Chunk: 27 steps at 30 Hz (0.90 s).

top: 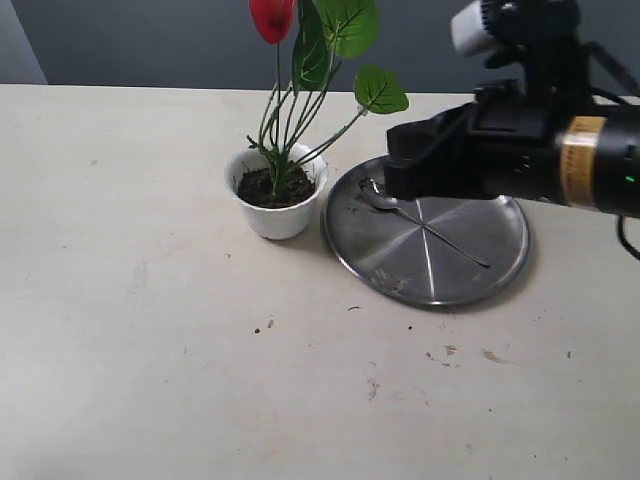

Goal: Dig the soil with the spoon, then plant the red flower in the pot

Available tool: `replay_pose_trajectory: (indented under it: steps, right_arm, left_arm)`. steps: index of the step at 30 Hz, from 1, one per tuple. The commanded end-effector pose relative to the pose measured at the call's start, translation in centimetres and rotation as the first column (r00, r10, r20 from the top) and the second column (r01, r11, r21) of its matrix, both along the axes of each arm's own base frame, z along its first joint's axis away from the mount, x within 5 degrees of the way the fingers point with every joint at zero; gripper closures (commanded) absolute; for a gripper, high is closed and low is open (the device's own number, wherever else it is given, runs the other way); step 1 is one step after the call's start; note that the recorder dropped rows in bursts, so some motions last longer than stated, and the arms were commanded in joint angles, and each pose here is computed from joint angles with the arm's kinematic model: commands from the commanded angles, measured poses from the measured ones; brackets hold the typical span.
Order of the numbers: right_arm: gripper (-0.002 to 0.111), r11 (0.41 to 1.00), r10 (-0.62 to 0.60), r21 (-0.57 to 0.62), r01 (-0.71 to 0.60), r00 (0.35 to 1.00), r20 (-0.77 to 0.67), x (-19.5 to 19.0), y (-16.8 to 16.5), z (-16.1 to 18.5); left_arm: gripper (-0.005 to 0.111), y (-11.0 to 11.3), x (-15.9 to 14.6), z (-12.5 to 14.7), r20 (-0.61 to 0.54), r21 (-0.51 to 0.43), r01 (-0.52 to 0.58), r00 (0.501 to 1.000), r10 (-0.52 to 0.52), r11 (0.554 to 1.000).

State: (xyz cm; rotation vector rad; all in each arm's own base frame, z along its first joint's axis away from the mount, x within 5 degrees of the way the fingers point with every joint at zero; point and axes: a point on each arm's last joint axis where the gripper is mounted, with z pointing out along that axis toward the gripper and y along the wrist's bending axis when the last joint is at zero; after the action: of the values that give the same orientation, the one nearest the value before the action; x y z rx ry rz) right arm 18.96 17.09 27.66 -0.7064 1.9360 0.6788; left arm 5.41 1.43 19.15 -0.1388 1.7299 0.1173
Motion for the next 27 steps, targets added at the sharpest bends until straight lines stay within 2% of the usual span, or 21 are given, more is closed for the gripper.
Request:
replay_pose_trajectory:
  steps: [1,4,8,19,27]
  right_arm:
    - [0.109,0.995,-0.098,0.02,0.097,0.993,0.073,-3.7,-4.0,0.5]
    - [0.109,0.991,-0.12,0.071,0.113,0.987,0.105,-6.5,-6.4,-0.1]
    - [0.109,0.986,-0.084,0.158,0.055,0.979,0.185,-8.8,-7.6,1.4]
    - [0.109,0.975,-0.076,0.22,0.017,0.963,0.26,-10.4,-8.5,2.7]
    - [0.109,0.955,-0.104,0.295,-0.009,0.926,0.364,-12.9,-10.6,4.2]
  left_arm:
    - [0.106,0.0,0.0,0.0,0.006,0.0,0.004,1.0,-0.004,1.0]
    - [0.106,0.0,0.0,0.0,0.006,0.0,0.004,1.0,-0.004,1.0]
    - [0.106,0.0,0.0,0.0,0.006,0.0,0.004,1.0,-0.004,1.0]
    - [0.106,0.0,0.0,0.0,0.008,0.0,0.005,1.0,-0.005,1.0]
    - [0.106,0.0,0.0,0.0,0.006,0.003,0.003,1.0,-0.003,1.0]
